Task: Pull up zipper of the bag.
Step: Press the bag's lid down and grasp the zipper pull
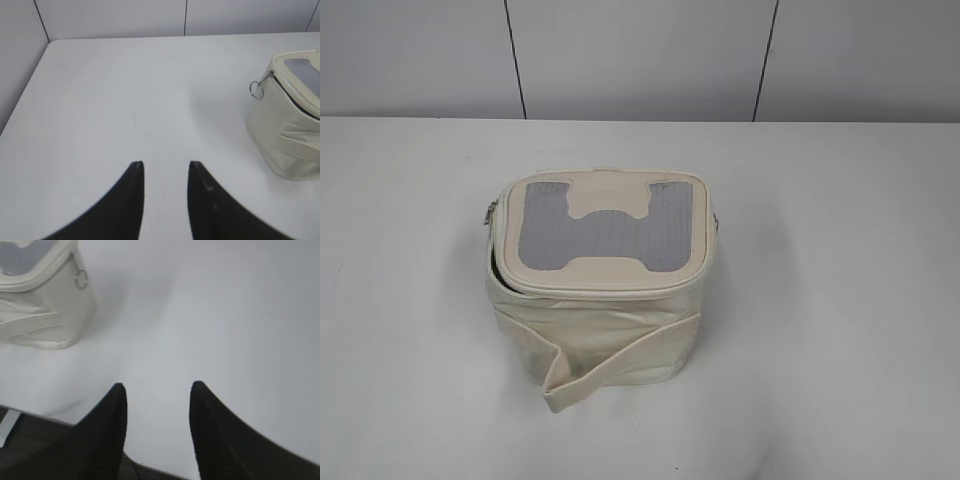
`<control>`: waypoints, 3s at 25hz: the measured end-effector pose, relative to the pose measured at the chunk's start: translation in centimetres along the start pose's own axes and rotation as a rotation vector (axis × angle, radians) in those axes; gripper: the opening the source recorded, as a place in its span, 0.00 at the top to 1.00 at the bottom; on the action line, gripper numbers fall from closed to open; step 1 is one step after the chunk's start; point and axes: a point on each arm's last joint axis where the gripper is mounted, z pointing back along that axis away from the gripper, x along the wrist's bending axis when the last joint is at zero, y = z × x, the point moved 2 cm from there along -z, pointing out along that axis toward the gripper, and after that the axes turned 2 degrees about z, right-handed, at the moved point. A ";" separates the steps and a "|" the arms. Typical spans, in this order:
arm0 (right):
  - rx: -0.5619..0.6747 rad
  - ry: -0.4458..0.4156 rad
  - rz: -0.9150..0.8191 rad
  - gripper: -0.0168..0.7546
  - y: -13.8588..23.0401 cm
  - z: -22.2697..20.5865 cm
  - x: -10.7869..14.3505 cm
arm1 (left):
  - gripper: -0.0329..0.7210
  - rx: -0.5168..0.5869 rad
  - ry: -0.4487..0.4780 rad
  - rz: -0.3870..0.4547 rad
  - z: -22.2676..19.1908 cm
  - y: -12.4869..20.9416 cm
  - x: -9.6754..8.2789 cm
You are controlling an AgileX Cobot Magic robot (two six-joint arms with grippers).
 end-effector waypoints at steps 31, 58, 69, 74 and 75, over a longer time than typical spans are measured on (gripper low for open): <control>0.336 -0.956 0.302 0.54 -18.7 -43.9 10.0 | 0.65 0.025 0.005 0.006 -0.4 -0.1 0.0; 0.507 -1.024 0.315 0.44 -14.0 -44.5 14.9 | 0.64 0.057 0.002 0.007 -0.9 -0.3 0.0; 0.560 -1.030 0.320 0.87 -11.7 -45.9 14.9 | 0.64 0.074 0.005 0.005 -1.2 -0.7 0.0; 0.561 -1.031 0.322 0.87 -11.7 -45.8 15.0 | 0.62 0.093 0.139 -0.029 -4.0 -3.5 -1.3; 0.561 -1.031 0.321 0.87 -11.7 -45.8 15.0 | 0.60 0.092 0.176 -0.023 -4.8 -4.1 -1.7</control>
